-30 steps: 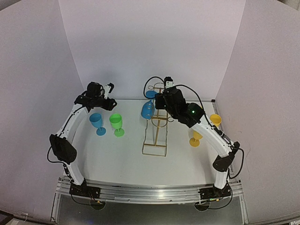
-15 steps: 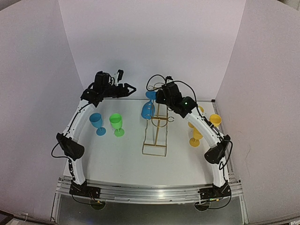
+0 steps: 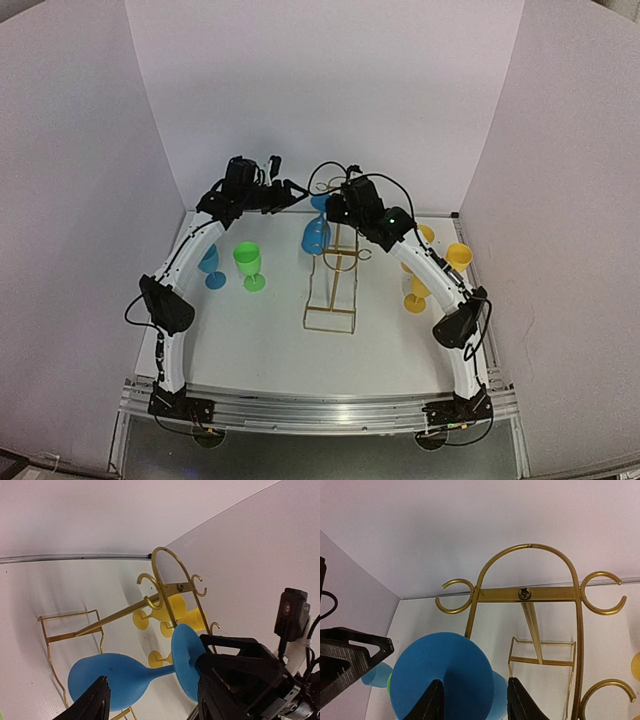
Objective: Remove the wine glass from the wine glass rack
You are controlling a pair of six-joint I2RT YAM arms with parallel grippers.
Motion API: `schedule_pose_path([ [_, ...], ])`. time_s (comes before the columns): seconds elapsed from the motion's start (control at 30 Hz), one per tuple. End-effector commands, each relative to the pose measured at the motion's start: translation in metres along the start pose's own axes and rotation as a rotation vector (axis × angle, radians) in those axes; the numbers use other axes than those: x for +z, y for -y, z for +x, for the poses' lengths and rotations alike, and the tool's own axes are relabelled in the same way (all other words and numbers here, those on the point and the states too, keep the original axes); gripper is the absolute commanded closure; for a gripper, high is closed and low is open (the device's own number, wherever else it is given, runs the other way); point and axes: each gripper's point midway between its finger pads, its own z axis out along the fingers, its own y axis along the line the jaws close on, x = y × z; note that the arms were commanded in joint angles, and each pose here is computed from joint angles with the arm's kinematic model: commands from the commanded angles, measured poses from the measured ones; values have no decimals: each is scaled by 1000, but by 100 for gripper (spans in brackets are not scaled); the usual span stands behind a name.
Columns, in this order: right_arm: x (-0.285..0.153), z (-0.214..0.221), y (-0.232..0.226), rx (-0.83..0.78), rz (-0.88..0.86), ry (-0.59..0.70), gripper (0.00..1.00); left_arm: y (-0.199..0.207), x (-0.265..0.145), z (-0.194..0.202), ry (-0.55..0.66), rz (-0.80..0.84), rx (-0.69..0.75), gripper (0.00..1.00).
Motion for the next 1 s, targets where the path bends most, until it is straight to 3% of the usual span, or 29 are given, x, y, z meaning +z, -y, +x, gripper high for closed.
schedule_pose_path([
  [0.0, 8, -2, -10, 29, -44, 8, 62, 37, -7, -18, 71, 87, 43, 41],
  [0.27, 14, 4, -12, 33, -60, -7, 62, 28, 5, -6, 38, 71, 19, 45],
  [0.67, 15, 5, -16, 28, -81, -13, 61, 18, 16, 5, 3, 52, -7, 68],
  [0.97, 21, 13, -17, 31, -94, -39, 61, 16, 23, 14, -32, 68, -25, 69],
])
